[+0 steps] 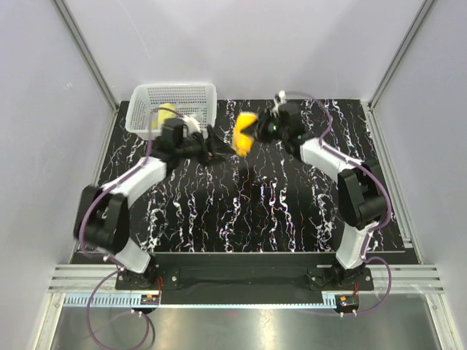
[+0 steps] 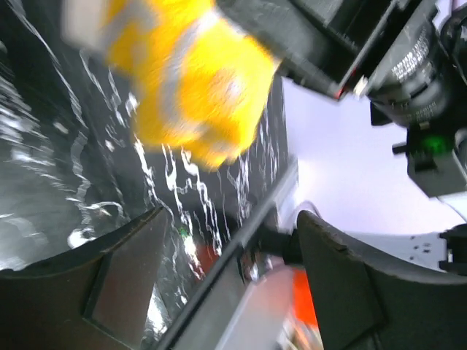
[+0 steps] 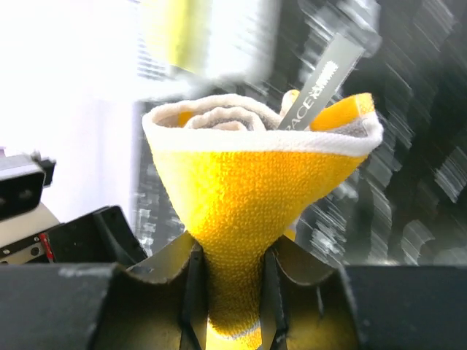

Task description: Roll the towels

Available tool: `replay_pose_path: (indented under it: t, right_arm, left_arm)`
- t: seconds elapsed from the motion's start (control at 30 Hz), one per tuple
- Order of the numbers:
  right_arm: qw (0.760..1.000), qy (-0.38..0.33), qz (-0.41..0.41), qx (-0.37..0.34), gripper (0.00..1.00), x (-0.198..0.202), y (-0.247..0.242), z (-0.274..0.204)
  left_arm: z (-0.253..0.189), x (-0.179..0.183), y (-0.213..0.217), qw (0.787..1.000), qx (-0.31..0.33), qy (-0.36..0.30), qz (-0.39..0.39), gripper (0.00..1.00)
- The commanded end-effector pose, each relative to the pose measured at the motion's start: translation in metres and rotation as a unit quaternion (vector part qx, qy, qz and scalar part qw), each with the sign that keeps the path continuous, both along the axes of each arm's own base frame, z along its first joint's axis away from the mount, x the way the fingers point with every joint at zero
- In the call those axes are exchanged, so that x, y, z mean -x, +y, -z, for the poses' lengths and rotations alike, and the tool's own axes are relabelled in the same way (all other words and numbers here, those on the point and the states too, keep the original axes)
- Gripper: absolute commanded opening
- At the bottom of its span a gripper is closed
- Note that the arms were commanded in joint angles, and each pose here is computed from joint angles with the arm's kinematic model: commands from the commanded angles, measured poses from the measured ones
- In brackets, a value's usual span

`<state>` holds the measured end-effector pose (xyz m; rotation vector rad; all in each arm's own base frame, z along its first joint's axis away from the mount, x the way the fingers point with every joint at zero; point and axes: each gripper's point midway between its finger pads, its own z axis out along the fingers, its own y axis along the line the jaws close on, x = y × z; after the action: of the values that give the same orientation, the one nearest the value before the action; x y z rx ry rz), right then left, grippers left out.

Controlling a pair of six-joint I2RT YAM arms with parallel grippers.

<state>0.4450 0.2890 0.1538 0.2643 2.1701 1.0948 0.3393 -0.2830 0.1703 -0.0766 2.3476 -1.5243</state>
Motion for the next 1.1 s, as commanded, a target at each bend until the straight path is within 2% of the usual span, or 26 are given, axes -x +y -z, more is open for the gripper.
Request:
replay_pose_path:
  t: [0.0, 0.1, 0.17, 0.2, 0.27, 0.3, 0.37, 0.4, 0.43, 0.47, 0.5, 0.53, 0.57, 0.6, 0.63, 0.67, 0.7, 0.73, 0.8, 0.83, 1.0, 1.07]
  right_arm:
    - [0.993, -0.078, -0.094, -0.013, 0.23, -0.009, 0.032, -0.073]
    - [0.982, -0.084, -0.162, -0.038, 0.23, -0.019, 0.058, -0.076]
    - [0.977, -0.093, -0.183, -0.056, 0.23, -0.027, 0.067, -0.082]
    - [0.968, -0.106, -0.211, -0.081, 0.23, -0.025, 0.077, -0.101]
    - [0.96, -0.107, -0.238, -0.105, 0.22, -0.03, 0.087, -0.097]
    - [0.952, -0.099, -0.262, -0.127, 0.22, -0.023, 0.093, -0.104]
    - [0.938, -0.121, -0.284, -0.158, 0.22, -0.016, 0.098, -0.117]
    - [0.933, -0.096, -0.298, -0.181, 0.22, -0.003, 0.098, -0.117]
    - [0.918, -0.136, -0.314, -0.202, 0.22, 0.003, 0.098, -0.133]
    - [0.911, -0.134, -0.324, -0.219, 0.22, 0.01, 0.097, -0.137]
    - [0.905, -0.094, -0.336, -0.242, 0.22, 0.022, 0.097, -0.133]
    - [0.892, -0.124, -0.35, -0.257, 0.22, 0.03, 0.095, -0.144]
    - [0.886, -0.121, -0.359, -0.267, 0.21, 0.037, 0.095, -0.146]
    - [0.881, -0.087, -0.367, -0.286, 0.22, 0.047, 0.094, -0.143]
    - [0.866, -0.119, -0.383, -0.297, 0.21, 0.057, 0.092, -0.154]
    - [0.86, -0.121, -0.39, -0.306, 0.21, 0.063, 0.09, -0.157]
    - [0.857, -0.09, -0.39, -0.325, 0.21, 0.067, 0.088, -0.155]
    - [0.845, -0.111, -0.401, -0.335, 0.21, 0.074, 0.086, -0.161]
    - [0.84, -0.086, -0.402, -0.355, 0.21, 0.076, 0.085, -0.16]
    - [0.835, -0.095, -0.406, -0.359, 0.2, 0.079, 0.083, -0.162]
    - [0.84, -0.085, -0.41, -0.346, 0.2, 0.084, 0.093, -0.153]
    - [0.857, -0.05, -0.396, -0.327, 0.19, 0.079, 0.102, -0.139]
  left_arm:
    - [-0.029, -0.007, 0.057, 0.992, -0.06, -0.068, -0.091, 0.78]
    - [-0.035, -0.013, 0.096, 0.977, -0.112, -0.101, -0.152, 0.83]
    - [-0.04, -0.019, 0.115, 0.971, -0.112, -0.114, -0.175, 0.83]
    - [-0.051, -0.023, 0.118, 0.969, -0.098, -0.14, -0.179, 0.83]
    - [-0.053, -0.032, 0.131, 0.963, -0.091, -0.163, -0.195, 0.84]
    - [-0.063, -0.038, 0.131, 0.959, -0.067, -0.198, -0.19, 0.85]
    - [-0.074, -0.046, 0.135, 0.955, -0.03, -0.222, -0.197, 0.86]
    - [-0.087, -0.05, 0.131, 0.947, 0.004, -0.265, -0.181, 0.91]
    - [-0.097, -0.051, 0.128, 0.944, 0.03, -0.276, -0.178, 0.94]
    - [-0.103, -0.052, 0.125, 0.94, 0.045, -0.293, -0.171, 0.95]
    - [-0.114, -0.054, 0.121, 0.929, 0.065, -0.33, -0.155, 0.95]
    - [-0.121, -0.053, 0.118, 0.927, 0.087, -0.334, -0.149, 0.99]
    - [-0.126, -0.054, 0.117, 0.922, 0.101, -0.346, -0.143, 0.99]
    - [-0.13, -0.057, 0.116, 0.914, 0.121, -0.36, -0.141, 0.99]
    - [-0.133, -0.059, 0.116, 0.911, 0.132, -0.365, -0.138, 0.99]
    - [-0.133, -0.061, 0.115, 0.91, 0.145, -0.364, -0.133, 0.99]
    - [-0.134, -0.062, 0.113, 0.906, 0.176, -0.366, -0.121, 0.99]
    - [-0.136, -0.061, 0.113, 0.903, 0.195, -0.366, -0.116, 0.99]
    - [-0.146, -0.054, 0.111, 0.886, 0.258, -0.373, -0.094, 0.99]
    - [-0.144, -0.056, 0.109, 0.887, 0.265, -0.366, -0.09, 0.99]
    - [-0.148, -0.044, 0.093, 0.886, 0.253, -0.383, -0.066, 0.99]
    - [-0.152, -0.04, 0.093, 0.885, 0.253, -0.383, -0.069, 0.99]
